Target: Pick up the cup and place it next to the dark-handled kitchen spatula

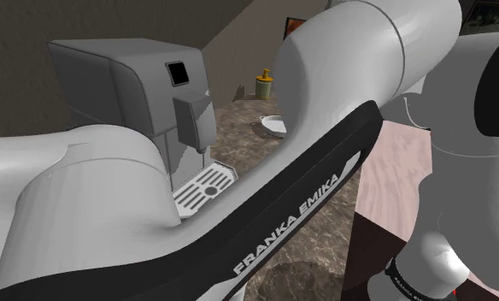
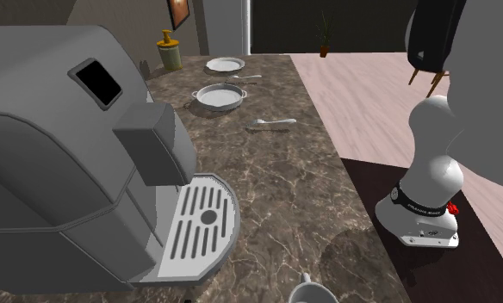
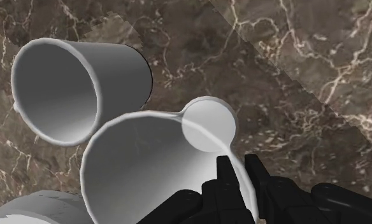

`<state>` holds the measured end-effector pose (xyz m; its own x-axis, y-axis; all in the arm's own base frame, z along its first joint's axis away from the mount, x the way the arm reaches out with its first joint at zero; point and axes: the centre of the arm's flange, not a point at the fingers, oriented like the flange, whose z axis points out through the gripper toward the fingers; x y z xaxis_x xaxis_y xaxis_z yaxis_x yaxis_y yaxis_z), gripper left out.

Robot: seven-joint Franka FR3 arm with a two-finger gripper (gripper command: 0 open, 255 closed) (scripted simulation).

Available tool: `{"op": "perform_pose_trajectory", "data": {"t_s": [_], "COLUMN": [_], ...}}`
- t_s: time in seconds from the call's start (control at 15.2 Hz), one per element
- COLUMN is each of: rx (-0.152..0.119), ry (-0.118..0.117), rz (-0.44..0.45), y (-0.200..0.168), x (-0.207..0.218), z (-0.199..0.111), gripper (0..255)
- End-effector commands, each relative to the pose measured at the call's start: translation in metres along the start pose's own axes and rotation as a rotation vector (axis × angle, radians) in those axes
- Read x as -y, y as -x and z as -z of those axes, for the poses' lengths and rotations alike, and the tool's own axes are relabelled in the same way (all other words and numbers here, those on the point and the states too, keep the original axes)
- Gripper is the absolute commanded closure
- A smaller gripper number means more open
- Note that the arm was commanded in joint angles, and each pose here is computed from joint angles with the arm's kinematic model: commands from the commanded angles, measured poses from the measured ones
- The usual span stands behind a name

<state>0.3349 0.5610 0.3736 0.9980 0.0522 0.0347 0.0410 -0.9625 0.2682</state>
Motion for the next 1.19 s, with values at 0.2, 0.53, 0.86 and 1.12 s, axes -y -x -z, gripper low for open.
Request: {"op": "perform_pose_trajectory", "data": {"t_s": [0.2, 0.53, 0.86, 1.12], "rx": [-0.001, -0.001, -0.001, 0.0], "ry": [0.0, 0.0, 0.0, -0.001], "rz": [0.0, 0.0, 0.0, 0.0], "y": [0.0, 0.0, 0.0, 0.0], "x": [0.001, 0.001, 0.001, 0.001], "z": [-0.001, -0.001, 0.026, 0.049], "gripper": [255, 0, 0, 0]}}
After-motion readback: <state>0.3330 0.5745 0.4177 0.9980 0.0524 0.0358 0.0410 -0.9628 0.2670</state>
